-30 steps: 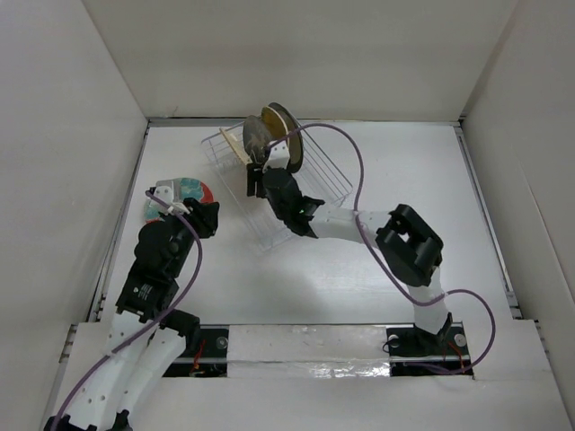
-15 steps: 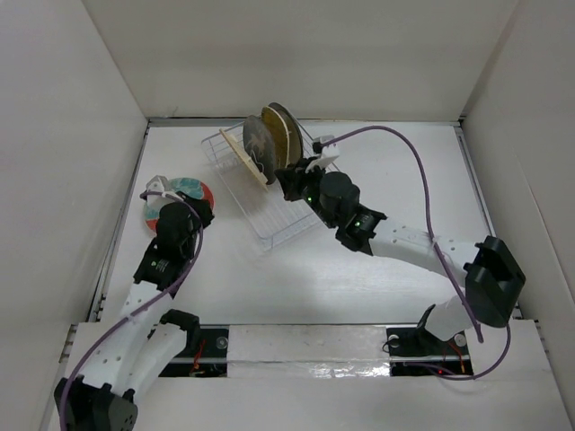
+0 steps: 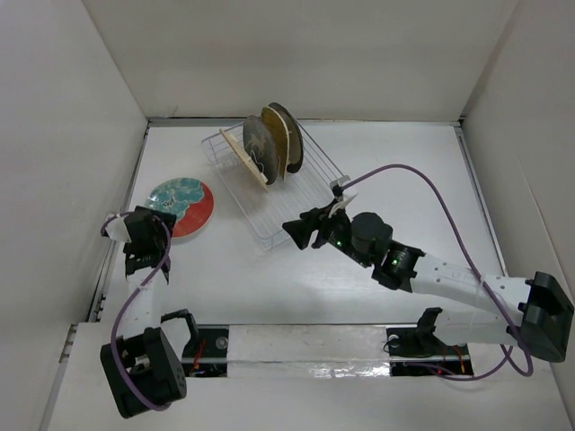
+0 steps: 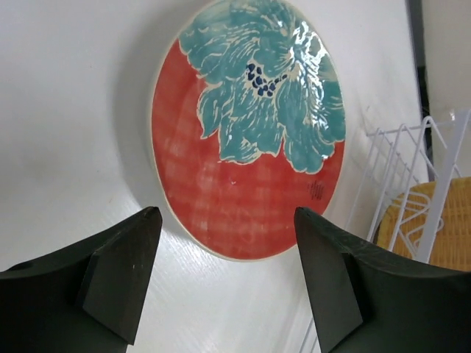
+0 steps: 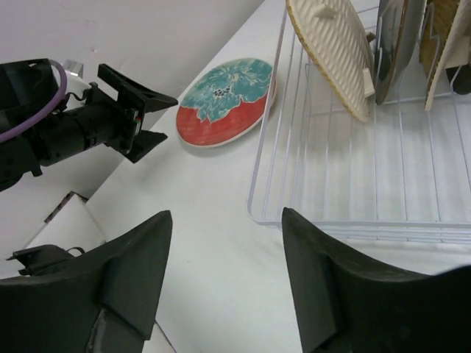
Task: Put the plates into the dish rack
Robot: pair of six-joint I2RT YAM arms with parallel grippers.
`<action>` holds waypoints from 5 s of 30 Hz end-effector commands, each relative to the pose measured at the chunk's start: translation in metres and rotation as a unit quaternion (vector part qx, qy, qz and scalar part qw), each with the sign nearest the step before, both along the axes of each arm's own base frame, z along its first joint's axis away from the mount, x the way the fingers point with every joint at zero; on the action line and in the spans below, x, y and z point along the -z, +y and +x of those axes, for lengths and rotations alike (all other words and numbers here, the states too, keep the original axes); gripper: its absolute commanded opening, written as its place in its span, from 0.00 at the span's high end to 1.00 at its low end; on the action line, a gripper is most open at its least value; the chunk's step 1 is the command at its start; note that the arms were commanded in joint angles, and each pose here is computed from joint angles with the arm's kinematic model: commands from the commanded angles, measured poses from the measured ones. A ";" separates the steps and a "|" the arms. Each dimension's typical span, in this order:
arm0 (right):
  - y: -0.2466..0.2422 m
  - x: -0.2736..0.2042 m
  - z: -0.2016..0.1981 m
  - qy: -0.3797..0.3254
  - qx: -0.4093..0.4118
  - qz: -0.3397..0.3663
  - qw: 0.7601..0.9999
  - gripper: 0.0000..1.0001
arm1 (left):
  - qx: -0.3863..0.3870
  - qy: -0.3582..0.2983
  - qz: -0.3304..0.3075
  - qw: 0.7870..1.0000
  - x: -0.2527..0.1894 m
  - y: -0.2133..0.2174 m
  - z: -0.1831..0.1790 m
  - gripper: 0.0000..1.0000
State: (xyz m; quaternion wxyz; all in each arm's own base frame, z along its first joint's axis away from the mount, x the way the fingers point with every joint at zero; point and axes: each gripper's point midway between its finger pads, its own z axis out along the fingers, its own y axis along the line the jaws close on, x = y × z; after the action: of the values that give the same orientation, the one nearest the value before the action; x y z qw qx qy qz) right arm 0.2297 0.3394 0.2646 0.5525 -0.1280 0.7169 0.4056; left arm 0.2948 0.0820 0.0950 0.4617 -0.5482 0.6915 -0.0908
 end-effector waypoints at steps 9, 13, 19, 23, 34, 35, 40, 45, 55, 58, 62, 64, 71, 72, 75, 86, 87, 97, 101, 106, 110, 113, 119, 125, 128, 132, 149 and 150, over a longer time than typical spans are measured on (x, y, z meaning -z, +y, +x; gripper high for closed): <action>0.003 -0.001 -0.015 -0.007 -0.043 0.010 0.999 0.31 | -0.035 0.005 -0.051 0.998 0.038 0.012 -0.005 0.37; 0.008 0.001 -0.018 -0.004 -0.055 0.010 0.998 0.31 | -0.031 -0.003 -0.073 0.997 0.050 0.008 0.004 0.39; 0.003 -0.003 -0.015 -0.005 -0.051 0.024 0.998 0.33 | -0.023 -0.023 -0.084 0.996 0.051 0.008 0.020 0.44; -0.008 -0.004 -0.009 -0.001 -0.038 0.038 0.999 0.35 | -0.020 -0.046 -0.110 0.993 0.053 0.003 0.028 0.50; -0.026 -0.012 -0.002 -0.011 -0.006 0.037 0.999 0.51 | -0.008 -0.126 -0.108 0.986 0.029 -0.005 0.026 1.00; -0.027 -0.013 -0.002 -0.014 -0.004 0.037 0.999 0.51 | -0.013 -0.134 -0.104 0.985 0.024 -0.004 0.022 1.00; -0.027 -0.023 -0.006 -0.025 -0.014 0.039 0.999 0.73 | -0.020 -0.210 -0.052 0.976 -0.043 0.001 0.006 1.00; -0.018 -0.046 -0.009 -0.031 -0.037 0.051 0.998 1.00 | 0.004 -0.266 0.006 0.964 -0.111 -0.001 -0.005 1.00; 0.041 -0.075 -0.003 -0.020 -0.118 0.058 0.991 0.22 | 0.113 -0.318 0.049 0.940 -0.186 -0.044 -0.016 1.00; 0.061 -0.072 0.011 -0.010 -0.125 0.050 0.991 0.11 | 0.168 -0.330 0.061 0.927 -0.214 -0.065 -0.019 1.00; 0.072 -0.066 0.045 0.000 -0.113 0.037 0.993 0.08 | 0.248 -0.349 0.076 0.900 -0.240 -0.098 -0.025 1.00; 0.073 -0.052 0.066 0.009 -0.103 0.007 0.995 0.07 | 0.302 -0.348 0.071 0.885 -0.246 -0.120 -0.031 1.00; 0.053 -0.035 0.126 0.031 -0.080 -0.025 0.996 0.05 | 0.372 -0.377 0.091 0.843 -0.276 -0.152 -0.053 1.00; 0.051 -0.031 0.130 0.035 -0.076 -0.029 0.996 0.04 | 0.383 -0.379 0.088 0.838 -0.278 -0.157 -0.055 1.00; 0.049 -0.015 0.139 0.052 -0.081 -0.034 0.995 0.04 | 0.400 -0.383 0.083 0.828 -0.280 -0.164 -0.058 1.00; 0.085 -0.023 0.069 0.036 -0.317 0.056 0.946 0.71 | 0.475 -0.399 0.056 0.782 -0.277 -0.190 -0.066 1.00; 0.083 -0.020 0.063 0.039 -0.328 0.061 0.942 0.80 | 0.475 -0.399 0.063 0.782 -0.278 -0.189 -0.066 1.00; 0.061 -0.109 0.075 -0.050 -0.235 0.095 0.966 1.00 | 0.408 -0.318 0.164 0.840 -0.254 -0.153 -0.049 0.45; 0.045 -0.147 0.120 -0.095 -0.049 0.046 0.993 1.00 | 0.328 -0.267 0.249 0.871 -0.245 -0.117 -0.050 0.31; 0.035 -0.182 0.152 -0.138 0.083 0.004 0.987 1.00 | 0.291 -0.256 0.283 0.877 -0.239 -0.105 -0.062 0.32; 0.042 -0.173 0.181 -0.155 0.166 -0.058 0.972 1.00 | 0.298 -0.250 0.284 0.877 -0.221 -0.107 -0.066 0.35; 0.033 -0.184 0.193 -0.182 0.249 -0.103 0.946 1.00 | 0.312 -0.253 0.276 0.873 -0.209 -0.114 -0.066 0.36; 0.050 -0.170 0.223 -0.197 0.313 -0.163 0.915 1.00 | 0.339 -0.262 0.263 0.865 -0.201 -0.127 -0.068 0.38; 0.078 -0.136 0.235 -0.194 0.308 -0.194 0.911 1.00 | 0.339 -0.259 0.260 0.866 -0.197 -0.127 -0.067 0.38; 0.090 -0.119 0.236 -0.190 0.300 -0.204 0.912 1.00 | 0.339 -0.260 0.260 0.866 -0.197 -0.127 -0.067 0.38; 0.101 -0.107 0.236 -0.187 0.292 -0.206 0.915 1.00 | 0.340 -0.261 0.259 0.866 -0.197 -0.127 -0.067 0.38; 0.133 -0.029 0.233 -0.129 0.245 -0.186 0.943 0.55 | 0.339 -0.253 0.255 0.869 -0.191 -0.127 -0.064 0.38; 0.132 -0.033 0.231 -0.130 0.242 -0.183 0.944 0.52 | 0.339 -0.254 0.255 0.869 -0.191 -0.127 -0.064 0.38</action>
State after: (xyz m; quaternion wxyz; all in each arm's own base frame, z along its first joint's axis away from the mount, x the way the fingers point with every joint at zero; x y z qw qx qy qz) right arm 0.4709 0.4654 0.2156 0.6353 -0.1599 0.7553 0.0179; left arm 0.2280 -0.0429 0.2759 0.6696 -0.1077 0.7098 -0.1904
